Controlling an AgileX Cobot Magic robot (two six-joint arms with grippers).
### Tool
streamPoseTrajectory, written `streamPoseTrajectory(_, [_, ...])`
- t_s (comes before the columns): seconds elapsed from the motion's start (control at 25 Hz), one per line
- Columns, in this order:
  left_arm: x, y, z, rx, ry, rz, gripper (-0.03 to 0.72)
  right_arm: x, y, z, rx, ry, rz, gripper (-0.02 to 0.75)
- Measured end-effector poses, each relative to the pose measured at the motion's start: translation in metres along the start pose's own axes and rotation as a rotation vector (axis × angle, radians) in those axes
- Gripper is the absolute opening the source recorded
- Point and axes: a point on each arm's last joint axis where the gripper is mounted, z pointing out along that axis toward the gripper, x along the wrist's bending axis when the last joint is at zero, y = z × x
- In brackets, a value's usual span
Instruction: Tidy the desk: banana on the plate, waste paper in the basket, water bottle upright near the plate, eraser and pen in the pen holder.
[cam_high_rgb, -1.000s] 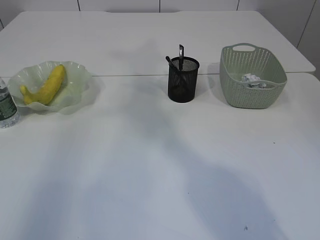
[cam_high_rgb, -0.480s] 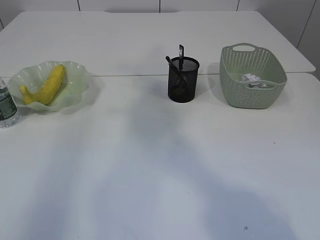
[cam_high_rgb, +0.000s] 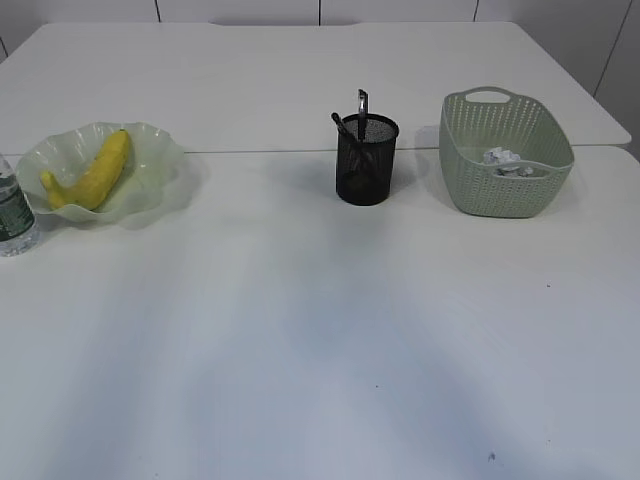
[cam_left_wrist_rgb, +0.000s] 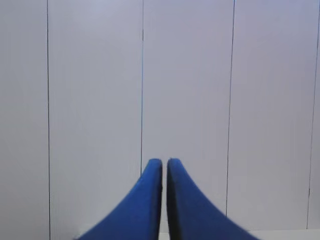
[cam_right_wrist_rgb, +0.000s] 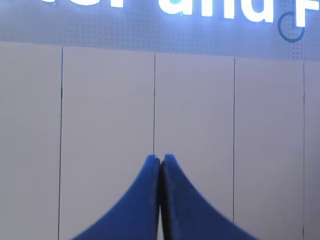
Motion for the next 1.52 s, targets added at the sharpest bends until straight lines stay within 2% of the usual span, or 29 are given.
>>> streamPoseTrajectory(0.12, [-0.001,0.004,-0.003,-0.012,-0.001,0.004,0.060,-0.007,-0.004,-0.009,0.067,0.006,-0.028,-0.009])
streamPoseTrajectory(0.2, [-0.002,0.007,-0.005,-0.024,-0.003,0.007,0.148,-0.012,-0.010,-0.016,0.126,0.007,-0.048,0.015])
streamPoseTrajectory(0.36, [-0.002,0.011,-0.006,-0.034,-0.004,0.026,0.343,-0.026,-0.018,-0.036,0.209,0.008,-0.081,0.118])
streamPoseTrajectory(0.44, [-0.002,0.012,-0.007,-0.032,-0.004,0.050,0.380,-0.031,-0.026,-0.044,0.255,0.013,-0.108,0.172])
streamPoseTrajectory(0.64, [-0.006,0.026,-0.018,-0.071,-0.014,0.112,0.400,-0.051,-0.044,-0.074,0.322,-0.007,-0.185,0.221])
streamPoseTrajectory(0.84, [-0.015,0.062,-0.041,-0.174,-0.031,0.216,0.402,-0.076,-0.057,-0.109,0.339,-0.018,-0.223,0.226])
streamPoseTrajectory(1.08, [-0.027,0.085,-0.058,-0.218,-0.104,0.218,0.402,-0.097,-0.070,-0.147,0.345,0.014,-0.194,0.230])
streamPoseTrajectory(1.28, [-0.032,0.097,-0.072,-0.234,-0.124,0.258,0.402,-0.098,-0.089,-0.167,0.389,0.105,-0.203,0.231])
streamPoseTrajectory(1.36, [-0.033,0.104,-0.081,-0.239,-0.112,0.275,0.402,-0.098,-0.098,-0.172,0.407,0.122,-0.214,0.231])
streamPoseTrajectory(1.52, [-0.036,0.117,-0.096,-0.201,-0.111,0.256,0.402,-0.098,-0.115,-0.180,0.437,0.139,-0.243,0.231])
